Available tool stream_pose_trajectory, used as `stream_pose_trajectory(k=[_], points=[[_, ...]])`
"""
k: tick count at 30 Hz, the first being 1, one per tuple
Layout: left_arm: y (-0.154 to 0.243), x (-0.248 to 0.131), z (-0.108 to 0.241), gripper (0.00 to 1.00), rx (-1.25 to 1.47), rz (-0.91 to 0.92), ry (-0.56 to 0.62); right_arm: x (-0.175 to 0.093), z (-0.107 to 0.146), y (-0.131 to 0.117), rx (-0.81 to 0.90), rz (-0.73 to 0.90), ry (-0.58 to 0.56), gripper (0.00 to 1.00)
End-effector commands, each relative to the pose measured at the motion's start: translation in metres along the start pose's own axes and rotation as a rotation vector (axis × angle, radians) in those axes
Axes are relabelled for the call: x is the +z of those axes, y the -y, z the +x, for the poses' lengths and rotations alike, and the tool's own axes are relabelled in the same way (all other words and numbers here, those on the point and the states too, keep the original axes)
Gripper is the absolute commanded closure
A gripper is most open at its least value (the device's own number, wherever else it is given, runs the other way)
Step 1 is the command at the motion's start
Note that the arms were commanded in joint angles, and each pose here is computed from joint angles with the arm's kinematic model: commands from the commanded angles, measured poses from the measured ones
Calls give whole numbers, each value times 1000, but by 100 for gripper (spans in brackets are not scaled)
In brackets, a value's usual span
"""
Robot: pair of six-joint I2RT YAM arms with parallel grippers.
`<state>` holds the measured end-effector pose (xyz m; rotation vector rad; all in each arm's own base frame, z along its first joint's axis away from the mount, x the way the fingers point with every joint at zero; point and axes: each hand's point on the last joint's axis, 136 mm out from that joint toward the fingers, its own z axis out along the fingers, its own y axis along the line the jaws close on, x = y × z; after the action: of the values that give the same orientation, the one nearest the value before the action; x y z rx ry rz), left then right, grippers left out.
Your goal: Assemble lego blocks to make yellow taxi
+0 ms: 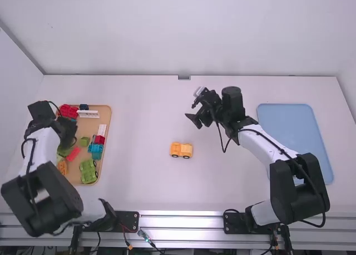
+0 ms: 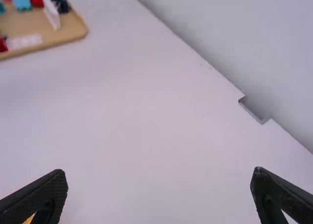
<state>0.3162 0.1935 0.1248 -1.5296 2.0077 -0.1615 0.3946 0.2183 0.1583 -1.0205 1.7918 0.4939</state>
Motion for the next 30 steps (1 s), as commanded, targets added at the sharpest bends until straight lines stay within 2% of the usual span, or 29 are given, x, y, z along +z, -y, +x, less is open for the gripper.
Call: stream_pose_trajectory(k=[1, 5, 8, 9, 11, 13, 16, 19, 23, 26, 30], points=[[36, -19, 17, 98, 266, 139, 15, -1, -6, 1, 137, 2, 28, 1], [81, -34, 45, 98, 522, 292, 39, -1, -18, 6, 198, 16, 78, 1], [121, -41, 93, 98, 755, 406, 29, -1, -26, 11, 256, 23, 116, 1], [124, -41, 99, 98, 779, 418, 27, -1, -27, 11, 263, 24, 120, 1], [150, -43, 142, 98, 985, 512, 24, 4, -29, 16, 325, 25, 151, 1], [162, -45, 168, 98, 1102, 568, 27, 8, -30, 17, 371, 18, 169, 1], [185, -51, 227, 98, 1350, 698, 48, 16, -32, 6, 436, -79, 201, 1], [195, -52, 271, 98, 1545, 790, 84, 21, -34, -11, 428, -210, 222, 1], [200, -44, 306, 98, 1676, 854, 112, 18, -30, -24, 414, -335, 236, 1], [203, -41, 314, 98, 1667, 878, 122, 12, -26, -28, 419, -402, 236, 1], [209, -48, 324, 98, 1621, 973, 119, 12, -15, -20, 457, -382, 208, 4]])
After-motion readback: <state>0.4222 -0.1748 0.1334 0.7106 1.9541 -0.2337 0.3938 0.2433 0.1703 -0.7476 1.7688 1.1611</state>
